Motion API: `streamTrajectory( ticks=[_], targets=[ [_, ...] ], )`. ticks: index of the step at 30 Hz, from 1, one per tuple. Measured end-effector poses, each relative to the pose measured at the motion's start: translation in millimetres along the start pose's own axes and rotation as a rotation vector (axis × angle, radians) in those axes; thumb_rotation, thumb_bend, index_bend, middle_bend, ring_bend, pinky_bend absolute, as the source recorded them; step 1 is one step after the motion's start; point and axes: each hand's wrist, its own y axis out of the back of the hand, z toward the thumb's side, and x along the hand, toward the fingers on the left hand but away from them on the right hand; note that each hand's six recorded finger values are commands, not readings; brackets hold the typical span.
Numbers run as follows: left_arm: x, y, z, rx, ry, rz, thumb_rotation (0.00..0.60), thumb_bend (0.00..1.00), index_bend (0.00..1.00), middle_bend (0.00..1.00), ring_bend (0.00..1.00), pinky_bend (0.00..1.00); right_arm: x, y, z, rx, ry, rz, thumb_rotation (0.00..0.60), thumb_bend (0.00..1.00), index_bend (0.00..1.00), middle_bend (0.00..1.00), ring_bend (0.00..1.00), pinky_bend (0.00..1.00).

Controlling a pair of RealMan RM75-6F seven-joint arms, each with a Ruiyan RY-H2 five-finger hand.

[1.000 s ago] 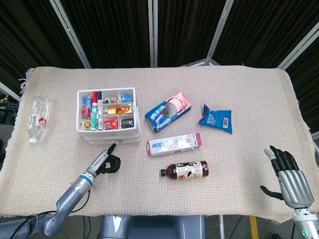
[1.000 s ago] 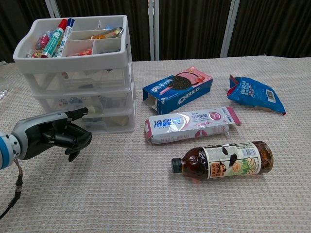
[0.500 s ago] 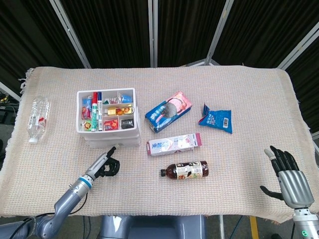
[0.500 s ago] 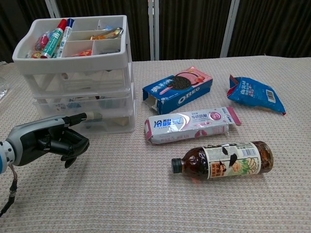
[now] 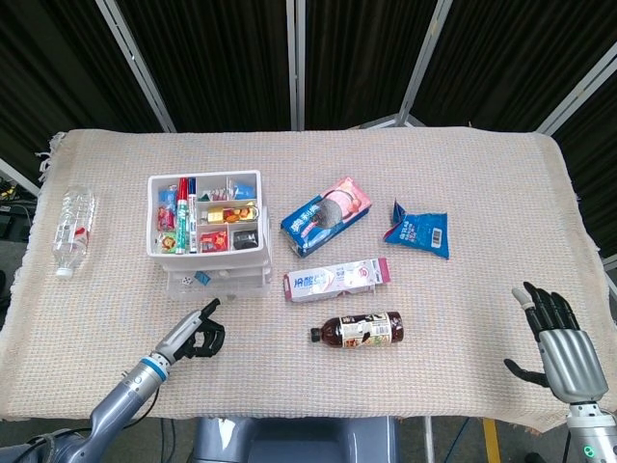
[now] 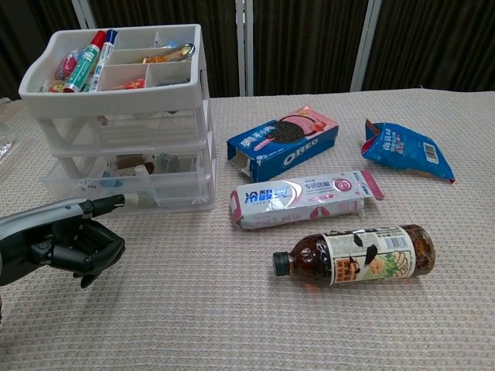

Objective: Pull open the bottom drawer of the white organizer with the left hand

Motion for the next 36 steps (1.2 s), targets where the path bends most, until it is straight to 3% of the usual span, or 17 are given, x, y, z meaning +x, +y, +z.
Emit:
streamTrajectory(
  ticks=[13,19,27,31,36],
  targets=[
    [-19.2,4.5,-12.5,0.121,-0.006,0.054,0.6,0.67,0.01,0.76,0.79,0.67,-0.2,-1.9,-0.1,0.006,-0.004,0.003,0.6,0.04,0.0,0.0,0.0,0.0],
    [-30.2,19.6,-8.2,0.291,-0.045,0.147,0.6,0.66,0.0,0.78,0.79,0.67,0.4,-1.0,1.0,0.014,-0.002,-0.008,0.6,0.04,0.0,0.0,0.0,0.0],
    [-58.2,44.3,19.2,0.631,-0.109,0.35,0.6,0.66,0.0,0.79,0.79,0.67,0.5,-1.5,1.4,0.022,-0.004,-0.013,0.6,0.04,0.0,0.0,0.0,0.0],
    [-70.1,54.4,35.4,0.676,-0.116,0.41,0.6,0.66,0.03,0.81,0.8,0.68,0.5,-2.2,1.8,0.023,-0.004,-0.011,0.6,0.04,0.0,0.0,0.0,0.0],
    [-70.7,66.9,38.8,0.728,-0.042,0.43,0.6,0.66,0.14,0.83,0.82,0.69,0.6,-3.1,2.6,0.032,-0.003,-0.01,0.6,0.04,0.0,0.0,0.0,0.0]
  ],
)
